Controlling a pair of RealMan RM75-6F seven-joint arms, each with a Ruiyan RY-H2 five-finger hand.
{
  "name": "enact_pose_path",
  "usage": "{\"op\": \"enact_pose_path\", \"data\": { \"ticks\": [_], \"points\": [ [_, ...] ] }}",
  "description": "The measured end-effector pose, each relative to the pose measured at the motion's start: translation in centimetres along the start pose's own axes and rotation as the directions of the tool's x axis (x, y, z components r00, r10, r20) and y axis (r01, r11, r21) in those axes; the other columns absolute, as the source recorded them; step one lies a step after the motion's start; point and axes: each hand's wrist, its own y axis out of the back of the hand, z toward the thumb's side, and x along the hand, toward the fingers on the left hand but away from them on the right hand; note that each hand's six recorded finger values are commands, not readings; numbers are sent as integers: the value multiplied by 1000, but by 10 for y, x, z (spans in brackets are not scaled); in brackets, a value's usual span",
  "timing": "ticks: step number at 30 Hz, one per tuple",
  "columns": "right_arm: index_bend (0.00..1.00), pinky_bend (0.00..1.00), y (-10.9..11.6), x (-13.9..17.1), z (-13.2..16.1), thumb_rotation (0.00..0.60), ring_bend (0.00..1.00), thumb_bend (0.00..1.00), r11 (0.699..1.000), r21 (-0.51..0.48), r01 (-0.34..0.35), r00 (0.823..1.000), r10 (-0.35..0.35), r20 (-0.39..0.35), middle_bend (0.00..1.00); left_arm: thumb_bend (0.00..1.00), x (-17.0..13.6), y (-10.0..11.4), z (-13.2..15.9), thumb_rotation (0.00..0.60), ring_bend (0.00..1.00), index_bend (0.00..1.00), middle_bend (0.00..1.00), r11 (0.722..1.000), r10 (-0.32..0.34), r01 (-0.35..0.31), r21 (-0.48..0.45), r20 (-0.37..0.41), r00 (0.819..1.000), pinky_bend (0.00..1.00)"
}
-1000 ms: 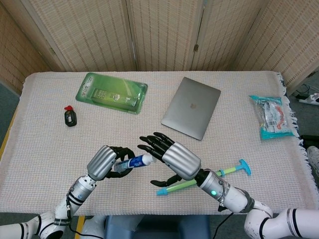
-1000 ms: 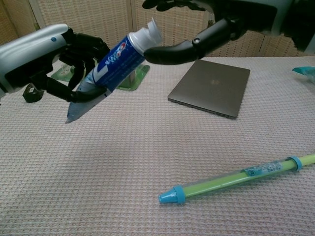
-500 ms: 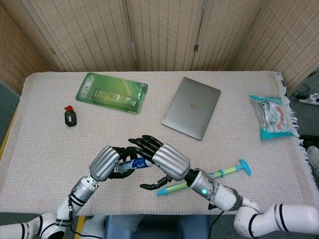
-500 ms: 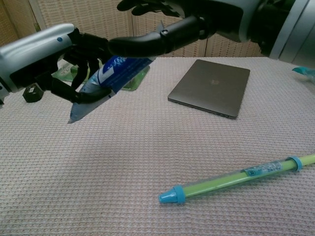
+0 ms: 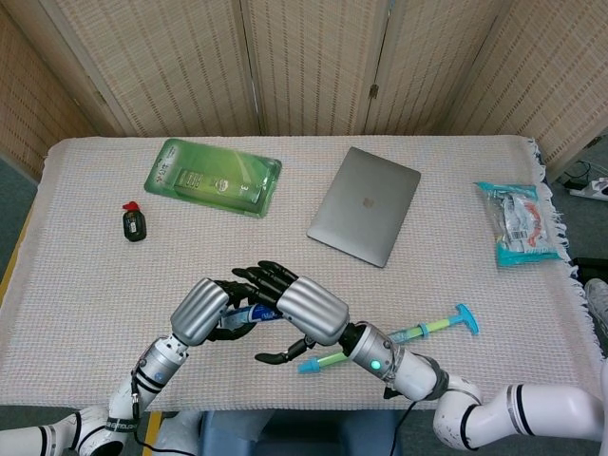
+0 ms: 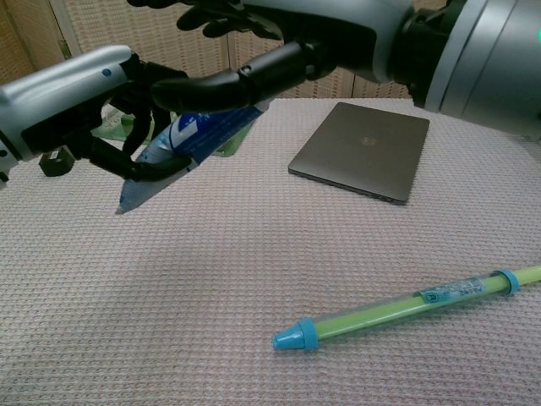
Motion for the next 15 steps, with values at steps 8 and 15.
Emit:
{"op": "enact_pose_path", "data": {
  "ticks": [8, 15],
  "points": [
    [0, 0, -6, -5, 3, 287, 0, 310, 1000, -9, 7, 1000, -7, -10, 0, 721, 1, 1, 0, 600, 774, 848, 876, 1000, 3, -3, -6, 0, 1000, 741],
    [0, 0, -9, -8, 4, 286, 0, 309, 1000, -22, 15, 1000, -15, -17, 0, 721, 1, 1, -1, 600, 774, 849, 877, 1000, 3, -3, -16, -5, 1000, 742]
  ]
}}
